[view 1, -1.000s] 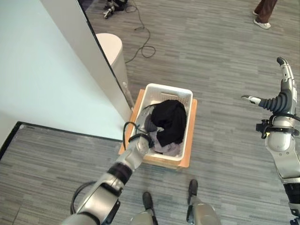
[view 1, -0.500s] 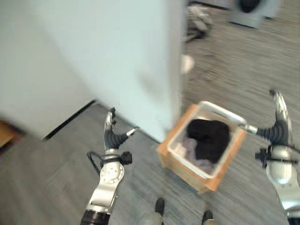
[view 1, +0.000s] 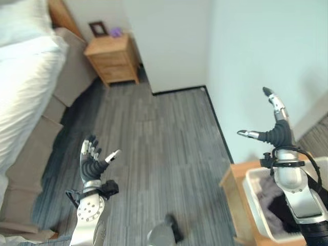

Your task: Pick up bed clothes into laundry basket.

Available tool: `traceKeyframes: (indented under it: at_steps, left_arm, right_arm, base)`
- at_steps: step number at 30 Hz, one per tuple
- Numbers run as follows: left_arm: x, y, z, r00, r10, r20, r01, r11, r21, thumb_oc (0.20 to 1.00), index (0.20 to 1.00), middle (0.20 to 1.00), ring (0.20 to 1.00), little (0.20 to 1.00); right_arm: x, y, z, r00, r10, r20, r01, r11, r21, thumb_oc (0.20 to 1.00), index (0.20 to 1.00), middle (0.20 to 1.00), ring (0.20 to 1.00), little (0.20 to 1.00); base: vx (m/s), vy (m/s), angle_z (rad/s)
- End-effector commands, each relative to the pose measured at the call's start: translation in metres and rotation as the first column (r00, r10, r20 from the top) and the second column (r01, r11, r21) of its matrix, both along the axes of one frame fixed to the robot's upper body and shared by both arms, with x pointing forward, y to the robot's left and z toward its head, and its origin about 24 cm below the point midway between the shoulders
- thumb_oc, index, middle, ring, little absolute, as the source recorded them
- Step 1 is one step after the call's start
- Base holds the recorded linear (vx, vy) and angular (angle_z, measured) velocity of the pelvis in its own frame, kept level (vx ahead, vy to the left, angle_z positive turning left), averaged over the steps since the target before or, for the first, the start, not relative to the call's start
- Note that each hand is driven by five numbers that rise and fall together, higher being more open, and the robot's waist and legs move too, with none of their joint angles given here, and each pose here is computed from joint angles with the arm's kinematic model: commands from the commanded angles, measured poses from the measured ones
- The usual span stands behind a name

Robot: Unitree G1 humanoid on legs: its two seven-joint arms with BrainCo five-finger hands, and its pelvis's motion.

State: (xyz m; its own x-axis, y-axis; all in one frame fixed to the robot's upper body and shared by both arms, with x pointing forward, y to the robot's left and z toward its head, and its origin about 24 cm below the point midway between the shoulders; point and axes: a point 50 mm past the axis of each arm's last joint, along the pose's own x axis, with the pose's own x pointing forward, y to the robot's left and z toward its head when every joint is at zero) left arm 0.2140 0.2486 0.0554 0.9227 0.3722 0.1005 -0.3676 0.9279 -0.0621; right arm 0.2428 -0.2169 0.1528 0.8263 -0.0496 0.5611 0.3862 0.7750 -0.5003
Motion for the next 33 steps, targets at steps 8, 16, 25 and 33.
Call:
traceKeyframes:
  at_steps: [8,16,25,33]
  left_arm:
    - [0.014,-0.007,0.062,0.952,-0.134,0.274,0.119,0.99,0.069,1.0,1.0,1.0,1.0,1.0]
    - [0.025,-0.016,0.073,0.933,-0.16,0.324,0.127,0.984,0.121,1.0,1.0,1.0,1.0,1.0]
    - [0.022,-0.007,0.059,0.955,-0.139,0.26,0.117,0.988,0.1,1.0,1.0,1.0,1.0,1.0]
    - [0.023,-0.009,0.053,0.958,-0.137,0.251,0.127,0.99,0.056,1.0,1.0,1.0,1.0,1.0]
  right_arm:
    - [0.021,0.011,-0.008,0.996,0.079,-0.046,-0.073,0.991,0.115,1.0,1.0,1.0,1.0,1.0]
    - [0.013,0.003,-0.039,0.984,0.07,-0.162,-0.032,0.973,0.228,1.0,1.0,1.0,1.0,1.0]
    - [0.028,0.029,-0.04,0.958,0.211,-0.194,-0.158,0.953,0.257,1.0,1.0,1.0,1.0,1.0]
    - [0.033,0.044,-0.038,0.935,0.292,-0.199,-0.233,0.933,0.276,1.0,1.0,1.0,1.0,1.0]
  base:
    - [0.22,0.193,1.43]
    - [0.11,-0.151,2.34]
    - [0.15,-0.155,1.14]
    - [0.02,-0.116,-0.01]
